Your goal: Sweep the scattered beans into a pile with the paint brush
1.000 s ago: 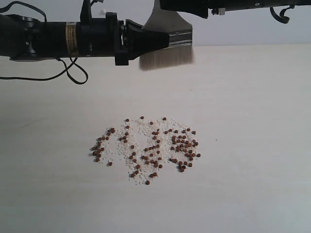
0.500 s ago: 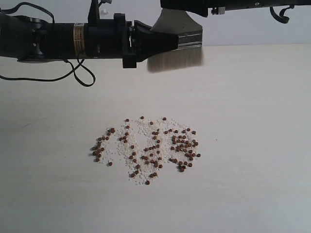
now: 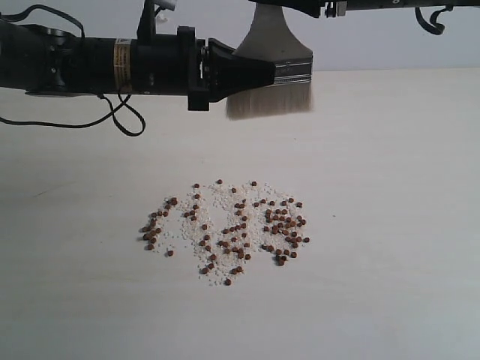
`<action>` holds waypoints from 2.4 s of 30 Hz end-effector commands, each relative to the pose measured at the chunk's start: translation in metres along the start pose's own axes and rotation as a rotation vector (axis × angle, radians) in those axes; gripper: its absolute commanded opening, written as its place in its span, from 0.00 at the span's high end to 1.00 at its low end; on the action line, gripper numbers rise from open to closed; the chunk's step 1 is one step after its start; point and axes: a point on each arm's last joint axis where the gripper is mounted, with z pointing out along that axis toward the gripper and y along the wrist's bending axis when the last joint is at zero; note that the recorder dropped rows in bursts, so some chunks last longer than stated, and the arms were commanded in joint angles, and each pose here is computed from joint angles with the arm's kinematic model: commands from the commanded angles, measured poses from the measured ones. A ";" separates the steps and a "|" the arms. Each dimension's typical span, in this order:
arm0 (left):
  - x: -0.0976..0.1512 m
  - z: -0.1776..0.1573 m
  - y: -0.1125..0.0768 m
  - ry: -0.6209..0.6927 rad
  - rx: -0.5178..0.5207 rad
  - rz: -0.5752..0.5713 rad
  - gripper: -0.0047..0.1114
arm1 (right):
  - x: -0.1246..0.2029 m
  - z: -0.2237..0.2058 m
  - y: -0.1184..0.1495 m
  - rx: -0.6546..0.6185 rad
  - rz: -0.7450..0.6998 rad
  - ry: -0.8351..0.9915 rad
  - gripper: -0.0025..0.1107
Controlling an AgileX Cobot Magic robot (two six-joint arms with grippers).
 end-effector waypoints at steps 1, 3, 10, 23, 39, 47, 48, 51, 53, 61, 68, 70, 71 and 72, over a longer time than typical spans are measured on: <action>-0.002 0.001 -0.003 0.008 0.026 -0.021 0.96 | -0.003 -0.001 0.001 0.004 -0.017 -0.021 0.51; -0.001 0.001 -0.004 0.017 0.029 -0.039 0.96 | -0.003 -0.001 0.001 0.004 -0.019 -0.021 0.57; -0.003 0.001 -0.002 -0.012 0.016 -0.065 0.96 | -0.004 -0.001 0.001 0.005 0.004 -0.034 0.98; -0.011 0.000 0.004 -0.101 -0.048 -0.100 0.89 | -0.013 -0.002 -0.001 0.014 0.085 -0.133 0.98; -0.018 -0.018 0.025 -0.177 -0.219 -0.002 0.28 | 0.000 -0.012 -0.040 0.479 0.038 0.015 0.98; -0.020 -0.065 0.051 -0.116 -0.404 -0.115 0.95 | -0.008 -0.036 -0.050 0.809 -0.079 0.145 0.98; -0.021 -0.072 0.052 -0.098 -0.426 -0.114 0.96 | -0.010 -0.039 -0.049 0.833 -0.086 0.146 0.98; -0.026 -0.086 0.051 -0.033 -0.520 -0.112 0.96 | -0.017 -0.045 -0.046 0.887 -0.095 0.145 0.98; -0.031 -0.097 0.047 0.013 -0.666 -0.113 0.96 | -0.021 -0.049 -0.044 0.932 -0.087 0.136 0.98; -0.050 -0.140 -0.017 0.071 -1.085 -0.048 0.96 | -0.045 -0.039 -0.014 1.012 -0.186 0.140 0.98; -0.037 -0.193 -0.141 -0.242 -1.319 0.134 0.96 | -0.053 -0.023 0.028 0.964 -0.269 0.140 0.98; -0.020 -0.208 -0.174 -0.268 -1.392 0.173 0.96 | -0.052 -0.026 0.034 0.965 -0.256 0.130 0.98; -0.010 -0.216 -0.191 -0.306 -1.427 0.176 0.96 | -0.051 -0.028 0.036 0.965 -0.255 0.132 0.98; -0.005 -0.220 -0.199 -0.319 -1.443 0.189 0.96 | -0.051 -0.029 0.038 0.965 -0.256 0.130 0.98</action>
